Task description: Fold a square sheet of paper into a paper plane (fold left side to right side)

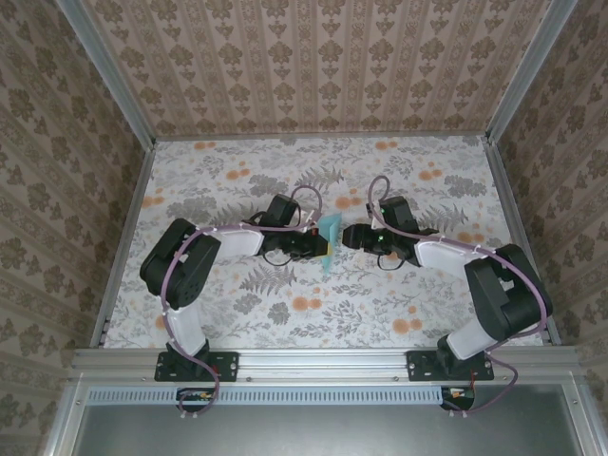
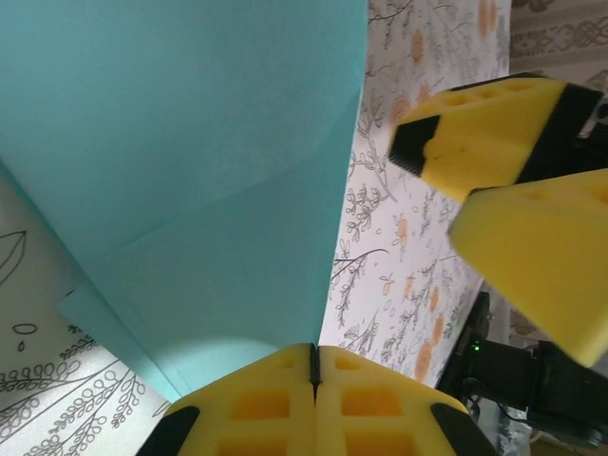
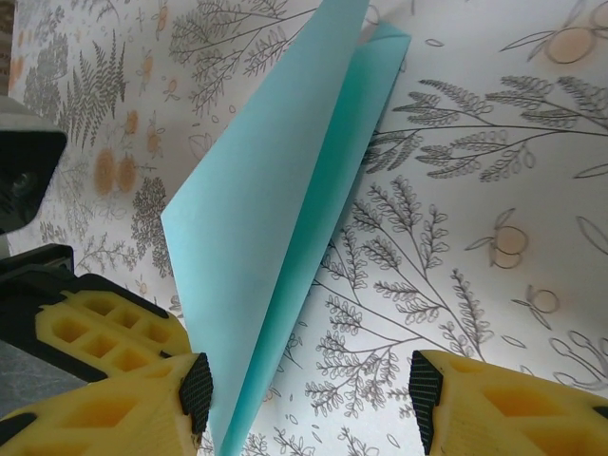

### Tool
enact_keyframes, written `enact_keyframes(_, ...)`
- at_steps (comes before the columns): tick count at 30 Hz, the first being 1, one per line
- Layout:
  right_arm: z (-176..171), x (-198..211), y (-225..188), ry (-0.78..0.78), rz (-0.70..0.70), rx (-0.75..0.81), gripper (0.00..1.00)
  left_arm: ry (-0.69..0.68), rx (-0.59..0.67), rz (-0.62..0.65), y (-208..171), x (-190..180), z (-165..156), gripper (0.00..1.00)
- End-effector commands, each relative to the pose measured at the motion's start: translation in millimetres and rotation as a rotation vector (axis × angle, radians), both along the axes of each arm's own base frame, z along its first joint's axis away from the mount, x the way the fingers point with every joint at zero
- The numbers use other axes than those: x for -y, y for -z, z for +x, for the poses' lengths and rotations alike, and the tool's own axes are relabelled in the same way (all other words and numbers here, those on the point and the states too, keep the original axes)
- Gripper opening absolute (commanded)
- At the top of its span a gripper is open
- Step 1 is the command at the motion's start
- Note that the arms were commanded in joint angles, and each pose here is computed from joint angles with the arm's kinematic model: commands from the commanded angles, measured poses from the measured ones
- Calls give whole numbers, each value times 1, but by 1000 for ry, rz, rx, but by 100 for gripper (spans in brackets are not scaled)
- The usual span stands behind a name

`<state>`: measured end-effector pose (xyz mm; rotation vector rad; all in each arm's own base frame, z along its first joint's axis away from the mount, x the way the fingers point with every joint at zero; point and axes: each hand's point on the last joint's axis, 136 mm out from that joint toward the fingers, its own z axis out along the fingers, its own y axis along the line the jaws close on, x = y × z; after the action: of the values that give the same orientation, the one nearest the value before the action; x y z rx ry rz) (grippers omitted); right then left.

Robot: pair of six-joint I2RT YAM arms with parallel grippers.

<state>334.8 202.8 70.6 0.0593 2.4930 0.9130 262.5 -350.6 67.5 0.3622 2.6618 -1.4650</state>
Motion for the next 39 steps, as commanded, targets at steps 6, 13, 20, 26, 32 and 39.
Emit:
enact_keyframes(6, 5, -13, 8, 16, 62, 15, 60, -6, -39, -94, 0, -4, 2, 0)
enact_keyframes(13, 14, -19, 12, 76, 117, -4, 60, -23, -56, -111, 5, -11, 3, 0)
enact_keyframes(20, 21, -27, 18, 97, 136, -22, 60, -32, -66, -124, 10, -17, 3, 0)
enact_keyframes(26, 27, -37, 19, 100, 149, -23, 59, -41, -77, -125, 15, -21, 4, 0)
enact_keyframes(32, 32, -44, 22, 108, 145, -36, 56, -51, -81, -118, 21, -26, 4, 0)
enact_keyframes(39, 37, -48, 33, 129, 104, -84, 47, -55, -87, -112, 25, -28, 5, 0)
